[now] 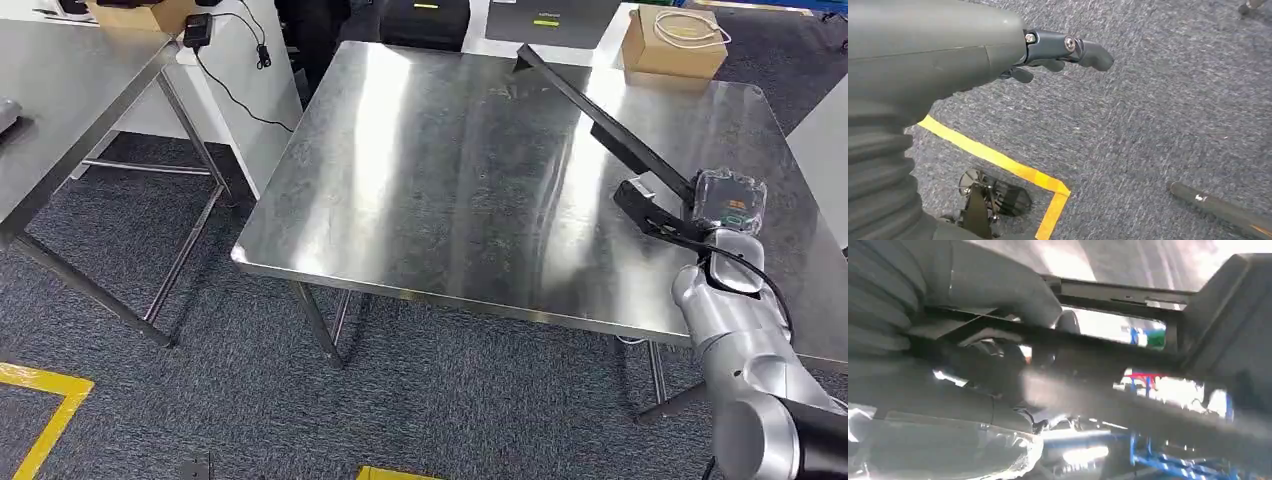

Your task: Take the parts from the cabinet and place them on the table.

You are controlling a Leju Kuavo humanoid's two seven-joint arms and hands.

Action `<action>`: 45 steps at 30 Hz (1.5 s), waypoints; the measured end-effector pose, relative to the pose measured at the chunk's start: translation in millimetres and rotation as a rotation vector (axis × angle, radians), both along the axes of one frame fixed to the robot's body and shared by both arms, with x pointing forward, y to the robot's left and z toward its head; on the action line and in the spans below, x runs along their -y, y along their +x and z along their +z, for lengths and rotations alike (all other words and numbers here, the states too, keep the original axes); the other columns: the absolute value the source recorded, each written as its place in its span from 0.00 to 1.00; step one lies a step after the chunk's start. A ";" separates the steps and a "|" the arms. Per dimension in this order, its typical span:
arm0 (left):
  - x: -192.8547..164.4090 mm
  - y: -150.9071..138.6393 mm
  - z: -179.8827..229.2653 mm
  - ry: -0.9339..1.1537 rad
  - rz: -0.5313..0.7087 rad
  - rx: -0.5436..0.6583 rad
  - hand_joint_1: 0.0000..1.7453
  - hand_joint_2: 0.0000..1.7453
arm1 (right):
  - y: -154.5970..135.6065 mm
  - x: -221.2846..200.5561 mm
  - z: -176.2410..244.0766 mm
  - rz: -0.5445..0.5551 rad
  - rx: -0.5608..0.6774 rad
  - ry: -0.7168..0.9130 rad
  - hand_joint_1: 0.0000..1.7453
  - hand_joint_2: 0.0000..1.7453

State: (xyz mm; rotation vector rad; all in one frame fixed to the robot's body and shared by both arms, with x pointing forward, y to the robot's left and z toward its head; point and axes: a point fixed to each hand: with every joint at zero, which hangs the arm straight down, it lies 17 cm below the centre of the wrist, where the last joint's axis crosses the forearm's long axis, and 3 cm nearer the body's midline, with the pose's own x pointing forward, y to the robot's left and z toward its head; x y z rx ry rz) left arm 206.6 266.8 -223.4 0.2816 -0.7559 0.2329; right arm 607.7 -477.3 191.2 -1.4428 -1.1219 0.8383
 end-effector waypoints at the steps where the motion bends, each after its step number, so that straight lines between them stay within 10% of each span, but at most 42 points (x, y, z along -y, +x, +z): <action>1: -0.5 0.0 0.0 0.001 0.000 0.000 0.00 0.00 | 0.6 1.1 -0.9 -0.011 -0.012 0.008 0.00 1.00; 20: 10.7 -18.3 -14.4 -0.061 -0.036 -0.102 0.00 0.00 | -16.6 47.4 -35.3 -0.204 -0.239 0.083 0.00 1.00; 21: 11.1 -18.6 -14.6 -0.063 -0.036 -0.104 0.00 0.00 | -19.5 51.5 -39.2 -0.220 -0.262 0.090 0.00 0.00; 27: 15.3 -19.9 -16.2 -0.088 -0.041 -0.115 0.00 0.00 | -46.8 76.9 -74.1 -0.332 -0.471 0.184 0.00 0.00; 45: 18.1 -20.3 -17.4 -0.105 -0.050 -0.126 0.00 0.00 | -26.4 100.5 -3.9 -0.361 -0.399 0.255 0.00 0.00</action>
